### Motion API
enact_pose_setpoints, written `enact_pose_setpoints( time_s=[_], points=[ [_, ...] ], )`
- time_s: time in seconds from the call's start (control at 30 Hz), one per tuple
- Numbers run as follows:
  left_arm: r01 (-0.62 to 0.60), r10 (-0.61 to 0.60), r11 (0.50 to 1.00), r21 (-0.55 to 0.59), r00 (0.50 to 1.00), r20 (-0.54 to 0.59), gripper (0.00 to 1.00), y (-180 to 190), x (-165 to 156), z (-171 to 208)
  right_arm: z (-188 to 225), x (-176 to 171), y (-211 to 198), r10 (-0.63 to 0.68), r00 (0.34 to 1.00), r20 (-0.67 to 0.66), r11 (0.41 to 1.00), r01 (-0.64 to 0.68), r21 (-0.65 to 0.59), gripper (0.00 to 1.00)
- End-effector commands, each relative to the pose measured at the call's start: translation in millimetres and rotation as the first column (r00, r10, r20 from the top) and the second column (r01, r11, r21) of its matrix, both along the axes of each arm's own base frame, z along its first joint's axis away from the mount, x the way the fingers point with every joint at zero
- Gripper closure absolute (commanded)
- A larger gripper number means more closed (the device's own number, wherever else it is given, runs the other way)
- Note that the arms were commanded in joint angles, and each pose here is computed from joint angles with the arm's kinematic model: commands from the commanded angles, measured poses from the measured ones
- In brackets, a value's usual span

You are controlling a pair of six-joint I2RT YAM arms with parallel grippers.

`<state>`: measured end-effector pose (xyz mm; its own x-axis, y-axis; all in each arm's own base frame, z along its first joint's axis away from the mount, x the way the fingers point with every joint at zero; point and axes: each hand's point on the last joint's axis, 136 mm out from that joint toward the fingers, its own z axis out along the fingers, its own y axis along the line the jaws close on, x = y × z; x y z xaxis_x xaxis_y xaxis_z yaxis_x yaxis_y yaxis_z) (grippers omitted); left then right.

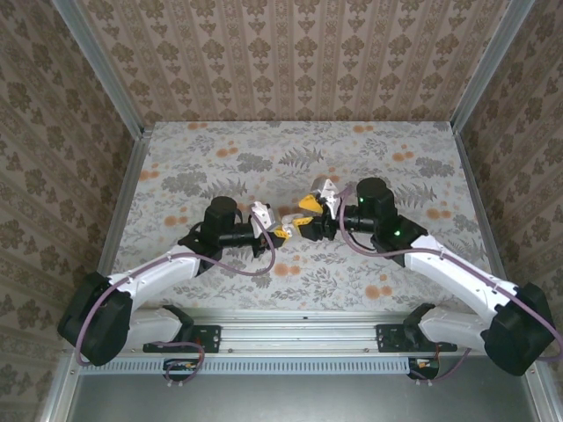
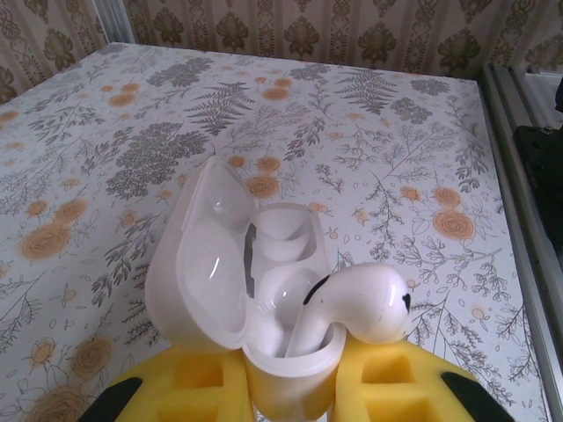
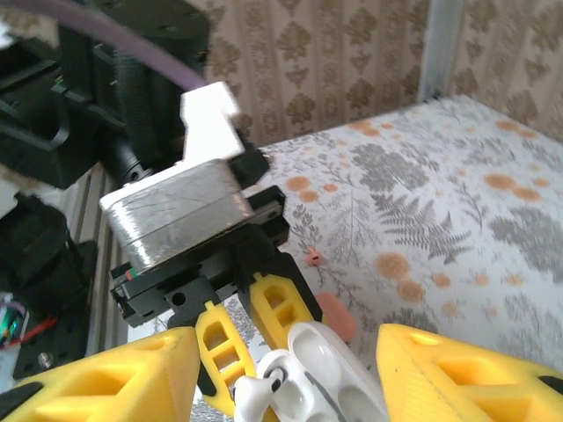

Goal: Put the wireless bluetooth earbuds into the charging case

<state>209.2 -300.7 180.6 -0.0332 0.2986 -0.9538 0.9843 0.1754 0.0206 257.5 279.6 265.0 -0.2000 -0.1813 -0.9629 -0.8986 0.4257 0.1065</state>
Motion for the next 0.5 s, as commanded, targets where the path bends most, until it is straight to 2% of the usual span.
enact_pose_setpoints(
  time_s=[0.0,0.27,0.47],
  points=[
    [0.0,0.002,0.999,-0.039,0.999,0.052,0.84,-1.8,0.2,17.2,-24.3,1.4,-19.2,-0.149,0.972,-0.183,0.989,0.147,-0.027,0.42],
    [-0.007,0.009,0.999,-0.047,0.999,0.051,0.84,-1.9,1.3,19.6,-47.0,-27.1,-31.2,-0.184,0.931,-0.317,0.982,0.185,-0.029,0.47],
    [-0.006,0.008,0.999,-0.051,0.999,0.04,0.84,-2.8,1.5,19.0,-53.6,-36.8,-12.5,-0.13,0.889,-0.439,0.988,0.155,0.022,0.55]
  ],
)
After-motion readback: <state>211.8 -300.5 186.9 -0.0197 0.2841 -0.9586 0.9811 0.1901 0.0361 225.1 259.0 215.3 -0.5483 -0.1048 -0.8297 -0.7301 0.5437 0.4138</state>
